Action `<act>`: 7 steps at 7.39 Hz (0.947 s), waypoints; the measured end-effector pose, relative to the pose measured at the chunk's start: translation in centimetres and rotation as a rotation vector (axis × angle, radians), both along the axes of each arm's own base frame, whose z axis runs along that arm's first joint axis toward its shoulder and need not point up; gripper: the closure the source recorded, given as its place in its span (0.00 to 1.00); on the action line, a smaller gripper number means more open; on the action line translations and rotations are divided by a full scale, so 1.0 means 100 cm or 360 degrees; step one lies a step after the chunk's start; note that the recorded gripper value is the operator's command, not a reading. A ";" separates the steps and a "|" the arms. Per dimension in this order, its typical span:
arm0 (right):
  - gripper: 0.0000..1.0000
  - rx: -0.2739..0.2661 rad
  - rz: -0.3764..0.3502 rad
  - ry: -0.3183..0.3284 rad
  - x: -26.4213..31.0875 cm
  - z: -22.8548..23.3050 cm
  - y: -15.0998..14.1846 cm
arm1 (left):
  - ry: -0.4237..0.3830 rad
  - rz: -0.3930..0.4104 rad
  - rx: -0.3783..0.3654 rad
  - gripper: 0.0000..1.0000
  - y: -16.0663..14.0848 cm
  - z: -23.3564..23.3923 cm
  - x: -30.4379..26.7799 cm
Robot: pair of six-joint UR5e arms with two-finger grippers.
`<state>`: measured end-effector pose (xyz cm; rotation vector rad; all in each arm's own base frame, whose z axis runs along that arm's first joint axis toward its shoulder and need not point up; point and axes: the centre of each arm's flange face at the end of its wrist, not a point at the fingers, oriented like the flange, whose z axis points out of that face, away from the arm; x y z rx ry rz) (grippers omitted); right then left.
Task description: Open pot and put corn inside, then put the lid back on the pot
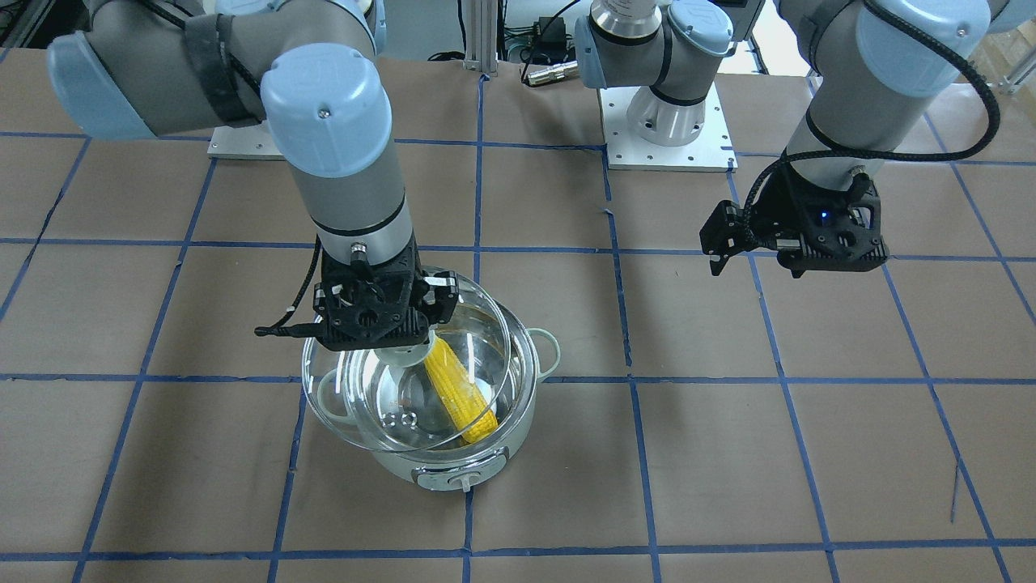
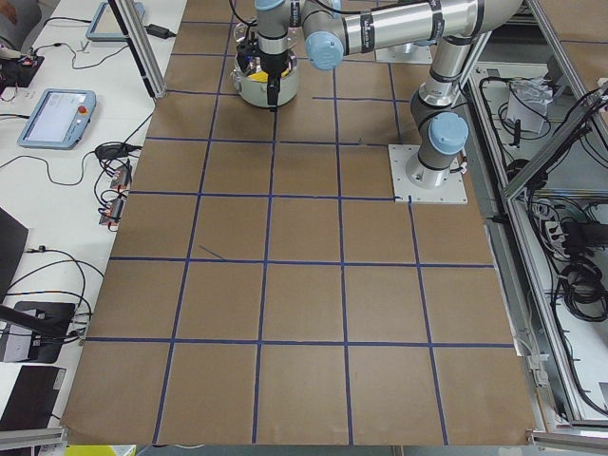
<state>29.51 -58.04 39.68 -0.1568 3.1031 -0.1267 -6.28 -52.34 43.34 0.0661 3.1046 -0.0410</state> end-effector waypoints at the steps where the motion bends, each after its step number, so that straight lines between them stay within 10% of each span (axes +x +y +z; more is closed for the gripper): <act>1: 0.98 -0.0006 0.0004 0.0003 0.014 -0.011 -0.001 | 0.0004 0.0000 0.0001 0.00 0.000 0.000 0.000; 7: 0.98 0.0020 -0.0007 0.0015 0.034 -0.031 -0.011 | 0.0012 -0.0033 0.0016 0.00 0.011 -0.005 -0.018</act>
